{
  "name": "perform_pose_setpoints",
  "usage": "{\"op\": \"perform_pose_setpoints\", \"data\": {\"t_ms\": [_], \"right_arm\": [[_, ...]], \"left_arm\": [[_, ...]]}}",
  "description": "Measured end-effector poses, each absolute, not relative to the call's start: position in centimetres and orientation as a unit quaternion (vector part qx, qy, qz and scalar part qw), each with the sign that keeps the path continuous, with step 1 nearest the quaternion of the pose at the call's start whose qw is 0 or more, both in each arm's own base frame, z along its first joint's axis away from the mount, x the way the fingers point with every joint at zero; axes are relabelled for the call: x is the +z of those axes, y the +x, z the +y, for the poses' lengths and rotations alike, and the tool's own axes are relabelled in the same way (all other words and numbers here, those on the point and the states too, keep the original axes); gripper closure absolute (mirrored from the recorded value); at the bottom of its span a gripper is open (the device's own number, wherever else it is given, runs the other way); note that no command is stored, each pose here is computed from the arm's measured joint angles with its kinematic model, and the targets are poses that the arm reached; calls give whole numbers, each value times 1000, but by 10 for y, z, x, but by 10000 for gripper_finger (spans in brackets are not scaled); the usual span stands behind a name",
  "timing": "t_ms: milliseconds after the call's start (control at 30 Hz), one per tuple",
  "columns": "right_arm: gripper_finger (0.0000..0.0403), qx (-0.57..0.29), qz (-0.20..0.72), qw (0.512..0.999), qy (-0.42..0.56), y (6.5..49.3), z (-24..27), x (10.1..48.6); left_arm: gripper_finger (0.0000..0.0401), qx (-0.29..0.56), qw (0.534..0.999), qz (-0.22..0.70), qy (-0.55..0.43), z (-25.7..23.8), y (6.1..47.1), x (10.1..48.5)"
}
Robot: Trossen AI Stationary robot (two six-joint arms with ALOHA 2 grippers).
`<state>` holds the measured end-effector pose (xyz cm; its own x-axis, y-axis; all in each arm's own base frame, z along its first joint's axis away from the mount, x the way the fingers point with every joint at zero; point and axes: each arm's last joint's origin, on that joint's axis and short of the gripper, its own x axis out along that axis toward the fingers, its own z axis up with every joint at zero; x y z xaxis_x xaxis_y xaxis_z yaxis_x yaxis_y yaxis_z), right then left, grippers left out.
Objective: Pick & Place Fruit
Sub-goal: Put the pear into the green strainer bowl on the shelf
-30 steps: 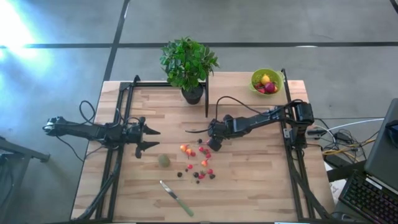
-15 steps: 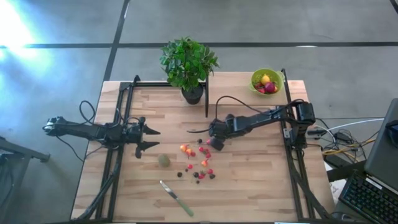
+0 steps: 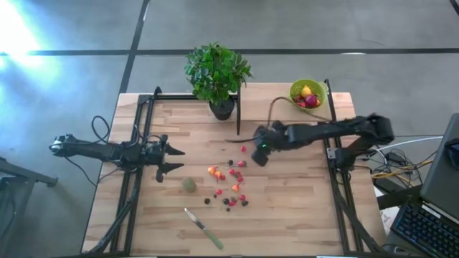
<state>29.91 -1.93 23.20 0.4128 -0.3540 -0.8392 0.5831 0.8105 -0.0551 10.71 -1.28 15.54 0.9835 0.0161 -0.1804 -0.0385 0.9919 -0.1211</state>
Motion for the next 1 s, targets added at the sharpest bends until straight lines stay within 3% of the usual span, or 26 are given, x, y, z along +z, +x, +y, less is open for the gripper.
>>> {"op": "perform_pose_setpoints", "data": {"t_ms": [267,467,733,1000], "right_arm": [[278,-311,332,882,124,246,-30,308],[284,-382,265,878,113,206,-48,339],[286,-448,241,852,125,176,-72,351],[281,-490,287,815,115,170,-94,341]], "left_arm": [[172,14,994,90,-62,-13,107,155],[172,14,994,90,-62,-13,107,155],[172,14,994,90,-62,-13,107,155],[172,14,994,90,-62,-13,107,155]]}}
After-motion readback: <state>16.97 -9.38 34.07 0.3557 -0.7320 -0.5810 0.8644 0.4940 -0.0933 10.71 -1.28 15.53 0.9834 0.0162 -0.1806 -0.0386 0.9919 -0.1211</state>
